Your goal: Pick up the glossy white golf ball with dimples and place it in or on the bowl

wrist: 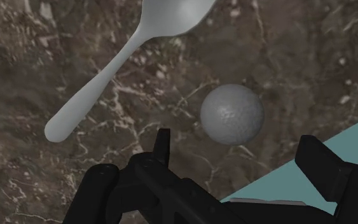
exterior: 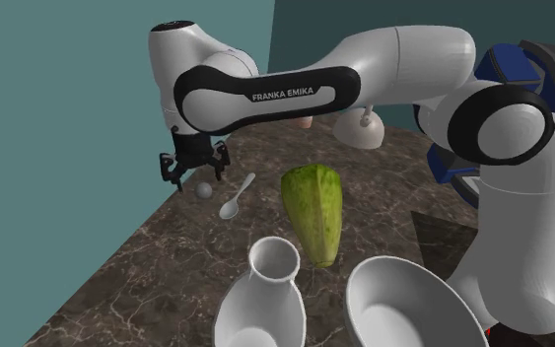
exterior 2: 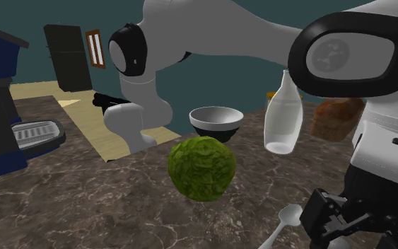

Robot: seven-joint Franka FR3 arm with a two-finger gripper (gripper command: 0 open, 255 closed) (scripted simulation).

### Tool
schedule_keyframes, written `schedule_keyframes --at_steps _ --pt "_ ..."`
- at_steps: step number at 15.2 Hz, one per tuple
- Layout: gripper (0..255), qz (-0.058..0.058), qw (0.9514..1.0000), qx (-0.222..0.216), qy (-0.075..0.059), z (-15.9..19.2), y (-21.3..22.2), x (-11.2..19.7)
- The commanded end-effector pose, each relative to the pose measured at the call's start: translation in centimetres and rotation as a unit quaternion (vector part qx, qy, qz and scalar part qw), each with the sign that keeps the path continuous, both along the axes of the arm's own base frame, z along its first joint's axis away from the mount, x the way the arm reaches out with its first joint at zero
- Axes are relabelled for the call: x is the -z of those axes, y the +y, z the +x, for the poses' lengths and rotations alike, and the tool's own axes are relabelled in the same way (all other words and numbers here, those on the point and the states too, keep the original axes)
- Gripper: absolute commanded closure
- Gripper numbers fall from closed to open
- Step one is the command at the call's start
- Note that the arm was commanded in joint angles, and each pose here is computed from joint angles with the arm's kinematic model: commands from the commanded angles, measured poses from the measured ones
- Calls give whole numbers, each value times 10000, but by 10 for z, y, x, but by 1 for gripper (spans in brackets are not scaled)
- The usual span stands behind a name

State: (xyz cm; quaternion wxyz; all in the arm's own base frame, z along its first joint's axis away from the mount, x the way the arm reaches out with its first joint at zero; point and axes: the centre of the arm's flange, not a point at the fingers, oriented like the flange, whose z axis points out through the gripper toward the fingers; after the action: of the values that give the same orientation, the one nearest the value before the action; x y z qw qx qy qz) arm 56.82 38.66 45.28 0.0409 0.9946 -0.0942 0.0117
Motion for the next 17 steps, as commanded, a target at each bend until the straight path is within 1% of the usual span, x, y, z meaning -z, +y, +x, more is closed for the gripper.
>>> schedule_keyframes --at_steps 1,9,10,17 --pt "0 2 10000 0 -2 1 0 10" --pt "0 1 10000 0 -2 1 -1 13" --pt "255 1 10000 0 -2 1 -1 13" --pt "255 1 10000 0 -2 1 -1 13"
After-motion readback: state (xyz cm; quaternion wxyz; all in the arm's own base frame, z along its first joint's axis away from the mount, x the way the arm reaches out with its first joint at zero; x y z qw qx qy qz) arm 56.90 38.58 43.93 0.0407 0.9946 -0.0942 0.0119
